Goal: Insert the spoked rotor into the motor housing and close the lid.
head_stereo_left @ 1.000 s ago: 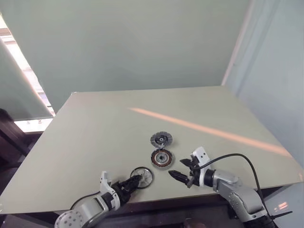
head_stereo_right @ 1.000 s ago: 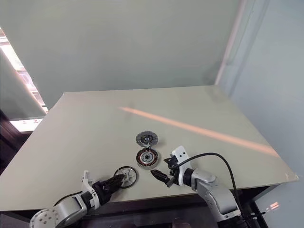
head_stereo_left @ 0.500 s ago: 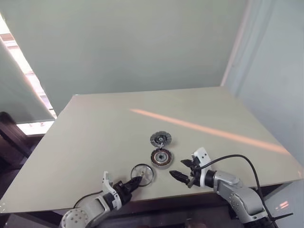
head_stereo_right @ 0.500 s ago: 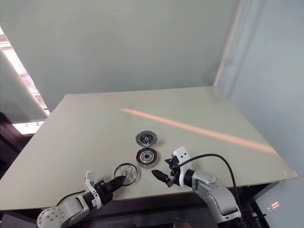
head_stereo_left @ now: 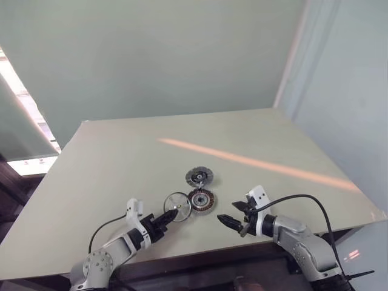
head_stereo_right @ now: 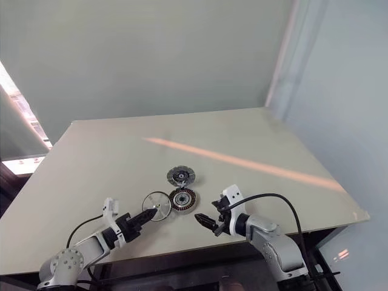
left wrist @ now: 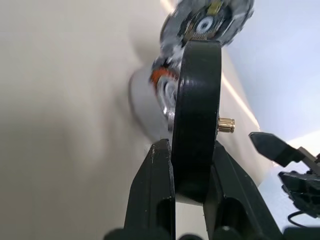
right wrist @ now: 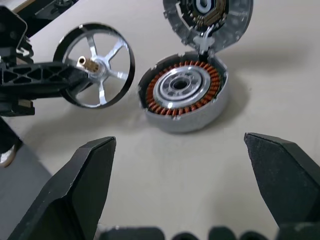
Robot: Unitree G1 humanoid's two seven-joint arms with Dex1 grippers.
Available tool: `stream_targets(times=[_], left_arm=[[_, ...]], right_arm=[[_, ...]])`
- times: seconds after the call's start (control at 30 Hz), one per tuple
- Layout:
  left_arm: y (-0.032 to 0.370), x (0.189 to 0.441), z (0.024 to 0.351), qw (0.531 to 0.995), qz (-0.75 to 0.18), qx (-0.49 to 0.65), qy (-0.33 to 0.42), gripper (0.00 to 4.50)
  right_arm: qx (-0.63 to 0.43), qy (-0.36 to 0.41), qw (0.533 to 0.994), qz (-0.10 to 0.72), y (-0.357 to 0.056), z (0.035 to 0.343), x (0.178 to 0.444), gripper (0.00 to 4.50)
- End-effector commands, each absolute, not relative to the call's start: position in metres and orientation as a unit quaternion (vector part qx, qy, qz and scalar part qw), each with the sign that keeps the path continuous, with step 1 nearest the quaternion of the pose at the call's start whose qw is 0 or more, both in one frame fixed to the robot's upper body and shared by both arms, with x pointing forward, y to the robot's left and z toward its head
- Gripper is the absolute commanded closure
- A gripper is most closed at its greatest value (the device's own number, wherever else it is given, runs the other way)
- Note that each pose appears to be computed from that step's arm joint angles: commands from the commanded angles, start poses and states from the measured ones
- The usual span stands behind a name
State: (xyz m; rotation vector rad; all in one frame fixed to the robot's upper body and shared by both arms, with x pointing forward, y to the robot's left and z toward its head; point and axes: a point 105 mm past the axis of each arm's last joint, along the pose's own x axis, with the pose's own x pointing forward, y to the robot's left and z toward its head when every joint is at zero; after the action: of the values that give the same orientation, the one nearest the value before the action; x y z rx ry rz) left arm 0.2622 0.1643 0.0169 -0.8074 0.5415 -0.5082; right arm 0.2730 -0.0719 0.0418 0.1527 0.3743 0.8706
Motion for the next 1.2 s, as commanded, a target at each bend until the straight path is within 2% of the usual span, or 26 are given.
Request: stream_targets(times=[0.03,0.47,0.6,0.7,0.77,1.03,1.2], left_arm=[[0.162,0.270,0.043,0.859,-0.256,-0.389,0.214,4.20],[0.163,0.264,0.066,0.876,-0.265,-0.357,0.188,4.20],[0.166,0.266,0.084,0.911,-0.296,-0.243,0.154,4.20],[0.166,0.271,0.090,0.933,-0.331,-0.051,0.129,4.20],[0.160,0.271,0.092,0.921,-0.369,0.048,0.112,4.20],[0.140,0.279,0.105,0.888,-0.416,0.197,-0.006,4.20],[0.132,0.277,0.096,0.862,-0.437,0.248,-0.059,4.20]], right_arm=[[0.074,0.156,0.889,0.423,-0.070,0.054,0.278,0.00],[0.079,0.158,0.889,0.422,-0.071,0.055,0.280,0.00],[0.120,0.175,0.886,0.412,-0.075,0.059,0.282,0.00],[0.168,0.193,0.878,0.403,-0.077,0.064,0.283,0.00],[0.201,0.203,0.872,0.397,-0.078,0.069,0.285,0.00],[0.313,0.248,0.839,0.370,-0.077,0.079,0.292,0.00],[0.334,0.254,0.831,0.366,-0.074,0.085,0.293,0.00]])
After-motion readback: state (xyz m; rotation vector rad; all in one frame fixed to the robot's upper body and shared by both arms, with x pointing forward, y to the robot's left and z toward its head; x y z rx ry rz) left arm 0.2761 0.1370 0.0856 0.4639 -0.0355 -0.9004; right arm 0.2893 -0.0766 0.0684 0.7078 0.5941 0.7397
